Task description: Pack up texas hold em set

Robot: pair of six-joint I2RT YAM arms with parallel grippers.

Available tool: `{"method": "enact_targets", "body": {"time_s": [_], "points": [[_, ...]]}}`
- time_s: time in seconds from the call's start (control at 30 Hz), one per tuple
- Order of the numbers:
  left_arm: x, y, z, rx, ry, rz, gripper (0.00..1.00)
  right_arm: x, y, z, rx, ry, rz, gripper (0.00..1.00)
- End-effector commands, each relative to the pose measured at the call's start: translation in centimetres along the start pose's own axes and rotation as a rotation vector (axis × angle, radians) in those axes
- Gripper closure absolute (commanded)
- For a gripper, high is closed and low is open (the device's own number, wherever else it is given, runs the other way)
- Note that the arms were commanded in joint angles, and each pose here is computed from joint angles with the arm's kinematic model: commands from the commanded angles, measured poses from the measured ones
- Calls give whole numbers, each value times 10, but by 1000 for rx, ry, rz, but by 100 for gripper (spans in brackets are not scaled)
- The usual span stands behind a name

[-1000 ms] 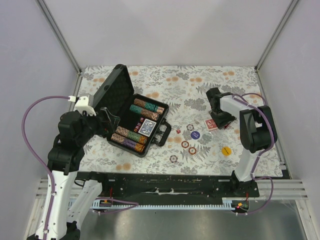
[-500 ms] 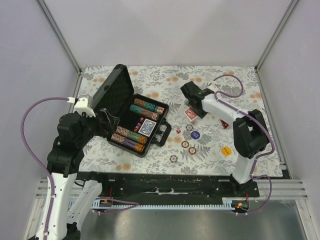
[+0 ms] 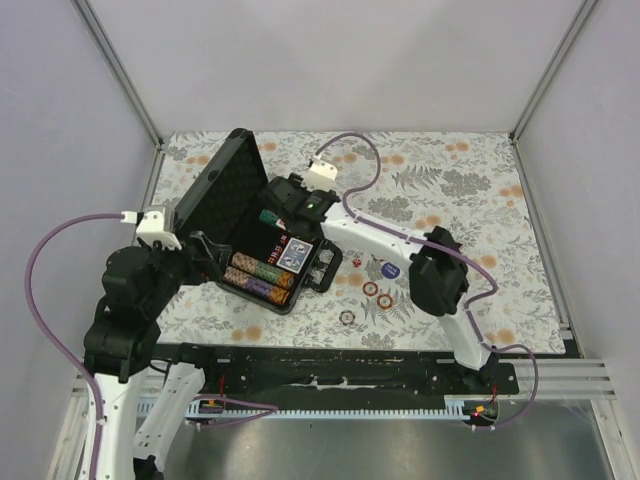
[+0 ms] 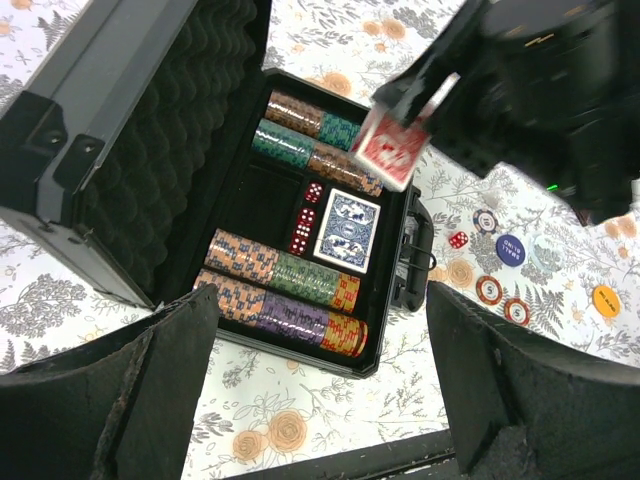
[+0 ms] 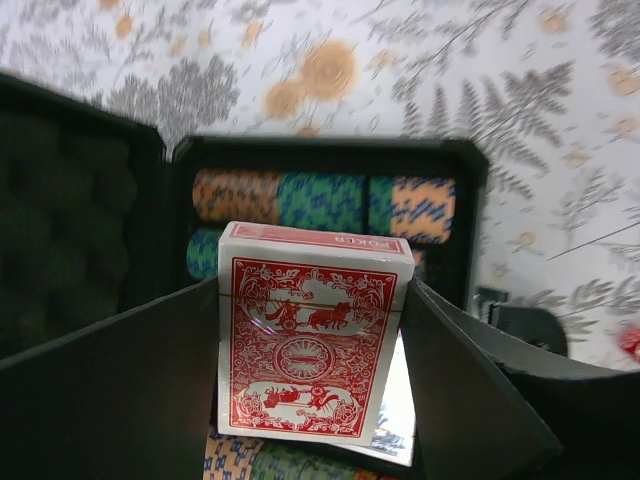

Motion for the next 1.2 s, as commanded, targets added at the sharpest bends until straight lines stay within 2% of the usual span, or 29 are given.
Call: {"method": "enact_targets", "body": {"time_s": [0.0,0.3,0.6,1.17], "points": [[-1,23,15,-73,15,22,10,28,2,-15,-63,-14,24,59],[-2,43,12,-86,3,22,10,62,-6,-62,-46,-62,72,60],[-2,48,14,-98,10,32,11,69,-21,-90,-20,-77,76,60],[-1,47,14,-95,9,34,11,69,-17,-130,14,-29,90,60]]}}
Point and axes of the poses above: each gripper's point midway between its finger pads, its own y axis back along the fingers, its own x axis along the line the jaws close on, z = x × y, the point moved 2 cm from there along y, back along the fingers, and after that the axes turned 3 degrees about -y, right-handed, at the moved point
